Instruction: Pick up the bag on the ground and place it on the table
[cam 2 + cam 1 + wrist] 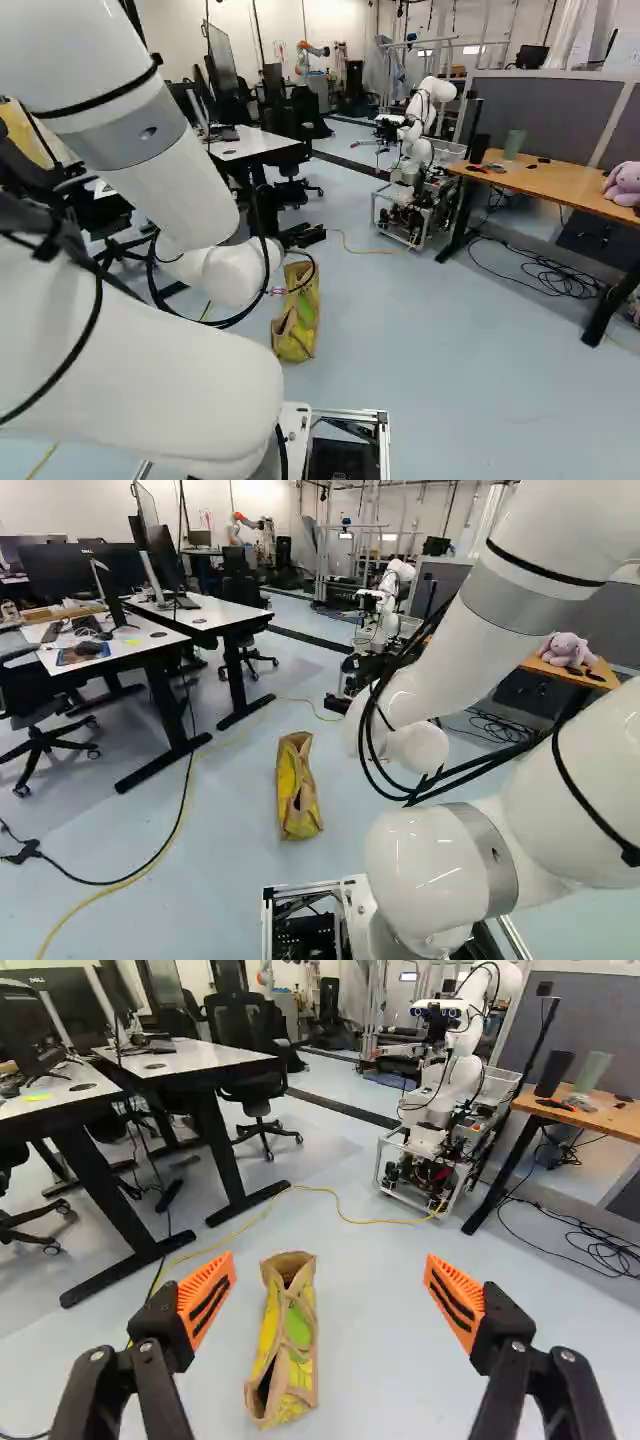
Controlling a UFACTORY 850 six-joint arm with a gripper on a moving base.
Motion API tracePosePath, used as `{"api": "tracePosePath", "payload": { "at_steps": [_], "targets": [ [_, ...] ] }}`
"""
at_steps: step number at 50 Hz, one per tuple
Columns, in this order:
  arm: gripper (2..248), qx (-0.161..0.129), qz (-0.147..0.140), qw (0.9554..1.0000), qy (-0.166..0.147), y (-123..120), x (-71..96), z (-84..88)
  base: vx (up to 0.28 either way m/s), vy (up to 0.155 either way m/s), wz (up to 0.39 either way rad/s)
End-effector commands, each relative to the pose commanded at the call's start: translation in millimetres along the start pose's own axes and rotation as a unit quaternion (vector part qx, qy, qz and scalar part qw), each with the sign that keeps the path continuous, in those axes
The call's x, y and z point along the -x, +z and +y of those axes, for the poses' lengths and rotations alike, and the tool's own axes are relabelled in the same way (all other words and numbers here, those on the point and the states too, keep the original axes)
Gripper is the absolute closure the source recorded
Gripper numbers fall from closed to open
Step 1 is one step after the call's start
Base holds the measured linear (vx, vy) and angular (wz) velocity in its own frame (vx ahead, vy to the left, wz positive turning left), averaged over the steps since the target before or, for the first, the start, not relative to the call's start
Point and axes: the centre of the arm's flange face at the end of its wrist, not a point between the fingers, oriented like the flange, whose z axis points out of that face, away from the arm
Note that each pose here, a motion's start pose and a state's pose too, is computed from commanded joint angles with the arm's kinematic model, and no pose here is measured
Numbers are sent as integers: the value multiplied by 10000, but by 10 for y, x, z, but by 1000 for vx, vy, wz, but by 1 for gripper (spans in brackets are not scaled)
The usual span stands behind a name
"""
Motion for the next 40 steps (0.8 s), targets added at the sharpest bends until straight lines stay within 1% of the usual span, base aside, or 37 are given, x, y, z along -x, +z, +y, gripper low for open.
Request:
{"api": "tracePosePath", "payload": {
  "at_steps": [16, 19, 31, 40],
  "targets": [
    [3, 0, 0, 10000, 0, 0, 0, 0, 149, 2, -1],
    [3, 0, -14, 10000, 0, 53, -27, 0, 111, -5, -2],
    [3, 0, -37, 10000, 0, 152, -76, 0, 17, 0, -1],
    [3, 0, -62, 10000, 0, 283, -138, 0, 0, 0, 0]
  ]
}}
